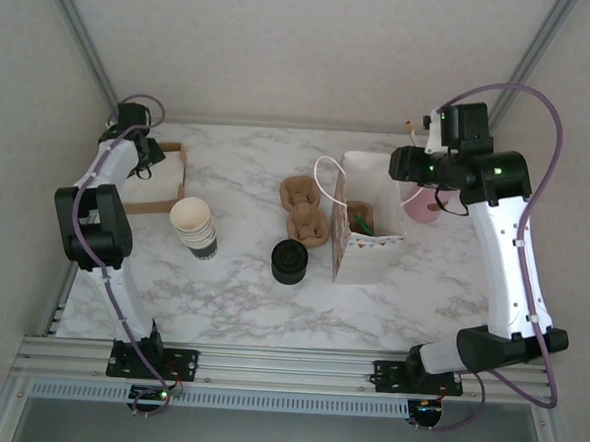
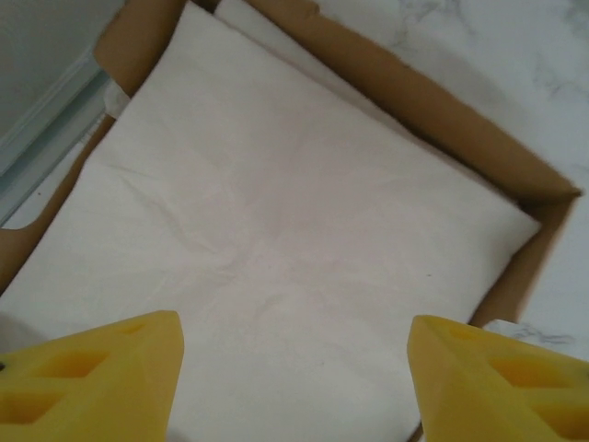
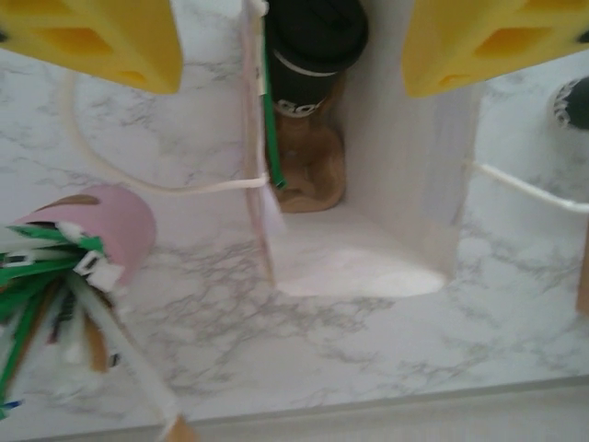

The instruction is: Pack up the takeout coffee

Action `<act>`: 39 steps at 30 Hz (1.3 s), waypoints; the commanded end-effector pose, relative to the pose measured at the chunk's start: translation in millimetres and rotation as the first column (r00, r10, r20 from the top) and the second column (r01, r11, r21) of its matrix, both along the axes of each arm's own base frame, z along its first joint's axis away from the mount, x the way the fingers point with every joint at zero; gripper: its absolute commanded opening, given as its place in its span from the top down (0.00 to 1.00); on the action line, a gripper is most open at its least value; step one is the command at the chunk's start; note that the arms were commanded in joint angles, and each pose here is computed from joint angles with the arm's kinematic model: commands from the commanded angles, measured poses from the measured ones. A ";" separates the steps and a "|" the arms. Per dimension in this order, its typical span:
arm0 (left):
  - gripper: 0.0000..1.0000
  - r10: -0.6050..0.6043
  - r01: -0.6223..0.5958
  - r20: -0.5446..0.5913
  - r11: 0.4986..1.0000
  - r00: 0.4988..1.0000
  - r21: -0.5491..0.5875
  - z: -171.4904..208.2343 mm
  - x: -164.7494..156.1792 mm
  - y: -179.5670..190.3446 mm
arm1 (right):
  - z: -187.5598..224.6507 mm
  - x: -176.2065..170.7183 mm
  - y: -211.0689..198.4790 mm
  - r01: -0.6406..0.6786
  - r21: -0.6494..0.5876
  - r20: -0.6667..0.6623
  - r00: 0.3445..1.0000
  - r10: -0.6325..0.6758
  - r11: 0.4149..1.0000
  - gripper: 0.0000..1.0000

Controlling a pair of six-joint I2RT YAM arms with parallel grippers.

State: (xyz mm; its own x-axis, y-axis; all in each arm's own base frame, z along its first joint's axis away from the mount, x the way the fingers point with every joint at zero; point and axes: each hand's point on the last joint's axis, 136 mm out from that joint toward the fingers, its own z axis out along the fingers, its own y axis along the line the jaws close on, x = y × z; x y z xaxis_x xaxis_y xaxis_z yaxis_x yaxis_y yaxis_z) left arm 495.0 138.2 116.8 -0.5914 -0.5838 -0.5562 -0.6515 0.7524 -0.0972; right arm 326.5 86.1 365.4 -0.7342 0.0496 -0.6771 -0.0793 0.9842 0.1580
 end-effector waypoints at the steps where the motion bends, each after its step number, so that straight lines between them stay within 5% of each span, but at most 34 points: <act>1: 0.36 0.016 -0.014 -0.076 0.999 0.997 0.038 -12.9 -5.6 11.6 | 18.5 -3.0 -35.4 0.152 0.011 0.100 0.983 -0.153 0.988 0.29; 10: 0.41 0.015 -0.009 -0.176 0.999 0.984 0.031 -56.4 3.6 22.3 | -6.8 -9.6 -66.5 0.256 0.134 0.058 0.962 -0.266 0.957 0.25; 19: 0.32 -0.047 0.034 -0.163 0.996 0.986 -0.080 -79.0 14.2 8.2 | -37.9 -9.3 -62.6 0.253 0.141 -0.020 0.967 -0.253 0.957 0.22; 28: 0.52 -0.041 0.026 -0.192 0.997 0.981 -0.079 -95.1 10.0 10.6 | -49.9 -9.3 -59.9 0.246 0.142 -0.051 0.969 -0.241 0.959 0.22; 39: 0.67 -0.026 0.021 -0.127 0.999 0.992 -0.043 -50.7 10.5 13.8 | -49.3 -11.9 -58.5 0.239 0.148 -0.051 0.971 -0.234 0.960 0.22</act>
State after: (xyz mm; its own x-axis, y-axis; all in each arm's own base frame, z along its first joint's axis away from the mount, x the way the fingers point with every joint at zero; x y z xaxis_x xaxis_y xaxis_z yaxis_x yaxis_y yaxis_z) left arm 508.0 147.1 35.6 -0.6885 -0.5928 -0.4177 -0.6391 0.7683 -0.0370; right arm 315.4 27.1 316.6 -0.7144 0.3129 -0.6259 0.1591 0.9437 0.2901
